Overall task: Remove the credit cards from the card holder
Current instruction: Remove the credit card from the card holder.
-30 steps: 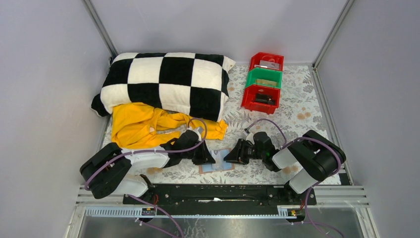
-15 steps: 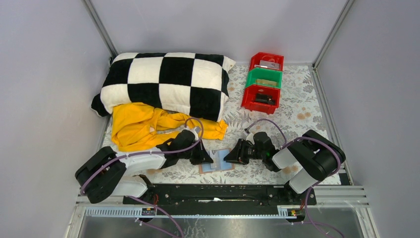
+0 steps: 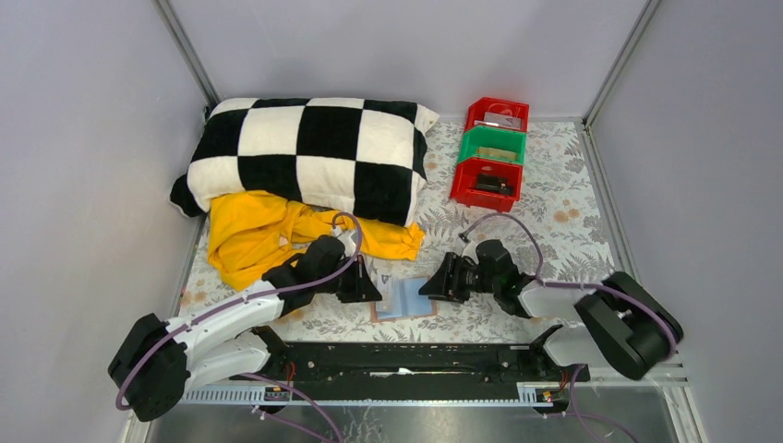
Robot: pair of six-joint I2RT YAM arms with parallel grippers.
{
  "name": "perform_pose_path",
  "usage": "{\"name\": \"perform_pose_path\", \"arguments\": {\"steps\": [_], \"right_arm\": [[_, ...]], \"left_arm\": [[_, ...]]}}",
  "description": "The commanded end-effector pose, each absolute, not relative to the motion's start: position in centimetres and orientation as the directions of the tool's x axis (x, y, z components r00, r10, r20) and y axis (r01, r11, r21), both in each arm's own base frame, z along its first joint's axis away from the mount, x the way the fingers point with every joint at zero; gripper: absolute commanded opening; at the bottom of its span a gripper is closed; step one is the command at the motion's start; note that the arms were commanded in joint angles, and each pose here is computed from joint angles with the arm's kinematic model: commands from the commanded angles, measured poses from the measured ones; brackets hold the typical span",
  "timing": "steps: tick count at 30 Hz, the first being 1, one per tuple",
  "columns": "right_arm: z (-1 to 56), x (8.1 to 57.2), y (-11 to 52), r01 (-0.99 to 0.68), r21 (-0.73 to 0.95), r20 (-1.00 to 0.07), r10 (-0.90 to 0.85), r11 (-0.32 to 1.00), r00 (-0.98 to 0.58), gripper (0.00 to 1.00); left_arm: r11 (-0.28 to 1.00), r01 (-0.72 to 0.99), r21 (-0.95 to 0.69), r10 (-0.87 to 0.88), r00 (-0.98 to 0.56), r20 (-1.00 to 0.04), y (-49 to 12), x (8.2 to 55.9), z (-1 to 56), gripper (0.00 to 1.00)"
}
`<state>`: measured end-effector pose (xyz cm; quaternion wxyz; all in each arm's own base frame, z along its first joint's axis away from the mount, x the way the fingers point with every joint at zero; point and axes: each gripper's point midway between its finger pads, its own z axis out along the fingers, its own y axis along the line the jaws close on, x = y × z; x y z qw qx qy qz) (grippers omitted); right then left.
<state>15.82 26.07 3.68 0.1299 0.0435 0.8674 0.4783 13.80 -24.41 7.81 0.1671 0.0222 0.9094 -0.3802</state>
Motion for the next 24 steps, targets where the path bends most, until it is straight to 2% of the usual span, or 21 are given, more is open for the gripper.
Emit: {"name": "perform_pose_path", "arguments": {"steps": [1, 4, 15, 21, 24], "right_arm": [[8.4, 16.4, 27.3, -0.198, 0.861, -0.298, 0.148, 0.468, -0.943, 0.6], [11.3, 16.2, 28.5, -0.262, 0.889, -0.319, 0.097, 0.375, -0.943, 0.65], [14.2, 14.3, 29.7, -0.286, 0.942, -0.295, 0.021, 0.176, -0.955, 0.66], [16.8, 13.0, 29.8, -0.293, 0.956, -0.293, -0.001, 0.016, -0.956, 0.59], [17.2, 12.8, 29.9, -0.275, 0.961, -0.275, -0.003, -0.019, -0.961, 0.49]], "left_arm": [[0.625, 0.308, -0.718, 0.007, -0.921, -0.389, -25.6, 13.4, 11.5, 0.0], [0.542, 0.342, -0.767, 0.041, -0.923, -0.383, -26.7, 12.6, 12.9, 0.0], [0.32, 0.375, -0.87, 0.051, -0.924, -0.38, -28.8, 11.5, 16.9, 0.0], [0.298, 0.361, -0.884, 0.024, -0.928, -0.371, -28.9, 12.0, 17.3, 0.0], [0.299, 0.355, -0.886, 0.02, -0.93, -0.366, -29.0, 12.2, 17.3, 0.0]]}}
